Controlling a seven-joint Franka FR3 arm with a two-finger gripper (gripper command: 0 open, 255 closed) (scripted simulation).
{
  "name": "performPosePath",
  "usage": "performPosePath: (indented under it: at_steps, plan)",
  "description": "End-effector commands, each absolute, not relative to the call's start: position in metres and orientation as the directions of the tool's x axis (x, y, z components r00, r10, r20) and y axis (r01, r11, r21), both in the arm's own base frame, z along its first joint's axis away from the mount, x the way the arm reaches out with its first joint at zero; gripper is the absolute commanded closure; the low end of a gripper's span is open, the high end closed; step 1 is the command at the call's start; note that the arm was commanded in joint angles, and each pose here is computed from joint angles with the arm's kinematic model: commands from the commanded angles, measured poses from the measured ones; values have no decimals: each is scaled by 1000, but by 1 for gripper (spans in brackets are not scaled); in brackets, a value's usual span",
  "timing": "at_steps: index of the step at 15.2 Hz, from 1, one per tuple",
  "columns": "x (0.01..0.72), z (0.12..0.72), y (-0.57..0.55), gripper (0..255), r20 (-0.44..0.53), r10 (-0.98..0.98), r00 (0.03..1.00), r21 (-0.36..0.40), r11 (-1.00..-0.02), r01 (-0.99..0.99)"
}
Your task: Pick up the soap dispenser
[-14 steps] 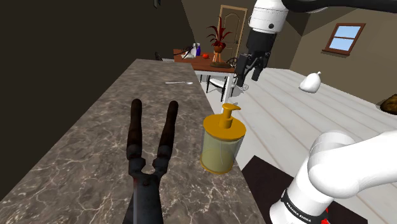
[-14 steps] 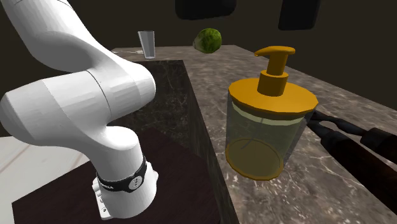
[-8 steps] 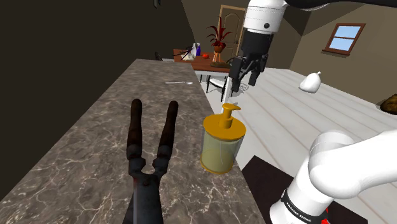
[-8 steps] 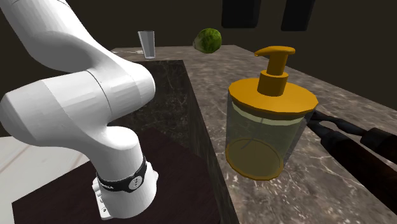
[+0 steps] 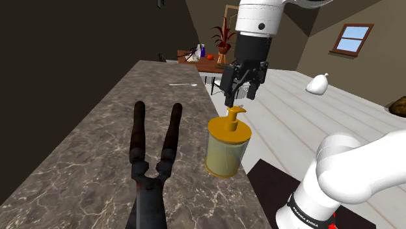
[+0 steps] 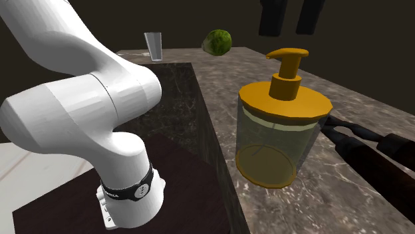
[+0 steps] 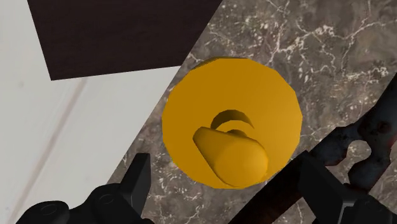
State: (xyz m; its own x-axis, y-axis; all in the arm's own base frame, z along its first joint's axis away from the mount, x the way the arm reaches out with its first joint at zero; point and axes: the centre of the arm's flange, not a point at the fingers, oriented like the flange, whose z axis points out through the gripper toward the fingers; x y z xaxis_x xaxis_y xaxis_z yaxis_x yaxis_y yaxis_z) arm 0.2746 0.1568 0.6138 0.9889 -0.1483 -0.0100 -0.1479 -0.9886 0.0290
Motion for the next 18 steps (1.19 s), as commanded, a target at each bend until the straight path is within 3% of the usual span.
performPosePath:
  at_steps: [1, 8, 9, 18]
  plan:
    - [274, 605, 161, 0, -14, -150, 989, 27, -988, -150]
    - [274, 576, 161, 0, -14, -150, 989, 27, -988, -150]
    - [274, 576, 161, 255, -14, -151, 989, 27, -988, -150]
    - [274, 576, 161, 255, -14, -150, 989, 27, -988, -150]
